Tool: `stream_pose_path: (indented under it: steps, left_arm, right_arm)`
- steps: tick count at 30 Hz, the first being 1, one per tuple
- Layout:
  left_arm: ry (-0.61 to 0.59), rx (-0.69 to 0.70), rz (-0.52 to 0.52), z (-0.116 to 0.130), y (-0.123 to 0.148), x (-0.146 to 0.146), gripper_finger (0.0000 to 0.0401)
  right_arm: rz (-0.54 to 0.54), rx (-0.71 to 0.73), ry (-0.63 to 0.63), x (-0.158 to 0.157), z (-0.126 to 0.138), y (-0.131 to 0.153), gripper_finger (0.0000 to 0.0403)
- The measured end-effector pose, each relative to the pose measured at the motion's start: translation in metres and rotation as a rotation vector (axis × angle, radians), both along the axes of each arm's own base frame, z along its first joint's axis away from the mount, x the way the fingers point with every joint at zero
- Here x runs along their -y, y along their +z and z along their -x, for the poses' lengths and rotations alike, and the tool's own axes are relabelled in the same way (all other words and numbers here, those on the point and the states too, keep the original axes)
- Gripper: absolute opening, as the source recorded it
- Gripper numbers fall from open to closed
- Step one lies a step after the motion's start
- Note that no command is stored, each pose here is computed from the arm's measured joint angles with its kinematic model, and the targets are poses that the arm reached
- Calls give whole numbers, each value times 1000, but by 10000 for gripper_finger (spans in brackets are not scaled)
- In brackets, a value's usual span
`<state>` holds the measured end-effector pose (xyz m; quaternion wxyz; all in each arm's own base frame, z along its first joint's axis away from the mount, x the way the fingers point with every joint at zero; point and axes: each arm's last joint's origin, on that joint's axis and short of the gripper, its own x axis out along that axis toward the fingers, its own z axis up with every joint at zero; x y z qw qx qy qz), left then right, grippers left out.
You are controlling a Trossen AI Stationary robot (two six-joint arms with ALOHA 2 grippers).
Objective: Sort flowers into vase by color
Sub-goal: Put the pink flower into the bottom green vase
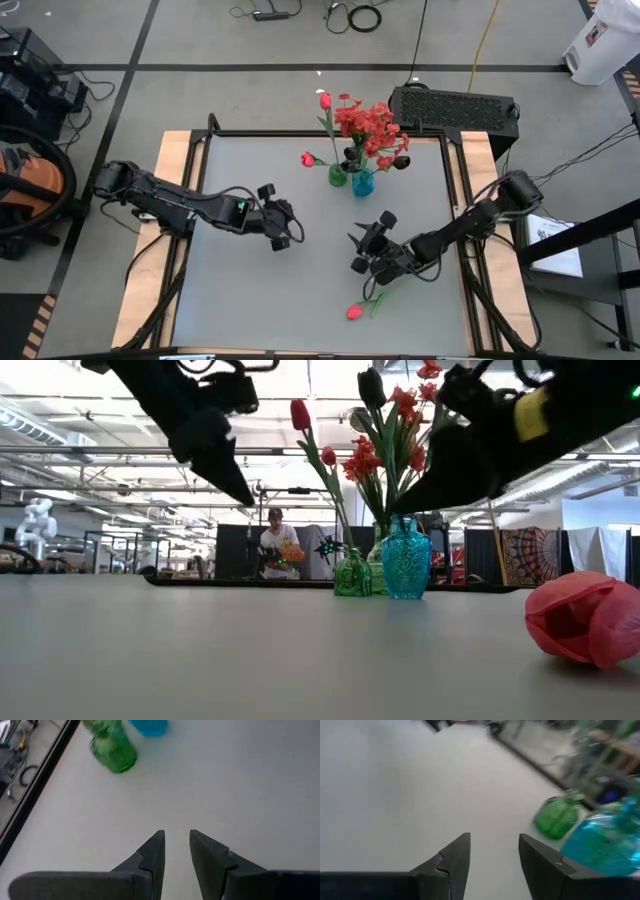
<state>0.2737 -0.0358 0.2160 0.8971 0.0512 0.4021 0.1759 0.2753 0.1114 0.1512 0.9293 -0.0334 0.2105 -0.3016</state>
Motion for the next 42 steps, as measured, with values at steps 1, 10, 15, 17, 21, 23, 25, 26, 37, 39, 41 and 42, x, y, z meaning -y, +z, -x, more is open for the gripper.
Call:
stream_pose_path:
  steps: [1,10,15,17,21,23,25,26,37,39,41,42]
  left_arm:
    - [-9,11,0,0,1,3,97]
    - [-88,56,-5,-2,4,20,97]
    - [-142,56,9,0,4,30,97]
    - [-163,54,25,1,4,33,97]
    - [-183,58,44,1,4,37,97]
    - [-184,59,44,1,4,37,97]
    - [-183,61,45,1,4,37,97]
    - [-183,62,45,1,4,37,97]
    - [-178,64,42,1,4,37,97]
    - [-178,64,42,1,5,37,97]
    - [-176,65,39,1,5,37,97]
    - [-175,65,38,1,5,37,97]
  right_arm:
    - [-32,-22,41,0,2,4,160]
    - [-325,-179,400,-2,22,34,160]
    - [-380,-237,574,-4,29,44,160]
    - [-385,-261,624,-4,31,45,160]
    - [-431,-284,715,-7,33,47,160]
    - [-446,-302,752,-8,34,46,160]
    - [-468,-311,779,-8,34,46,160]
    - [-481,-315,792,-9,34,46,160]
    - [-631,-364,917,-14,37,46,160]
    - [-695,-372,918,-15,38,46,160]
    - [-760,-383,919,-16,39,47,160]
    - [-787,-388,916,-16,39,47,160]
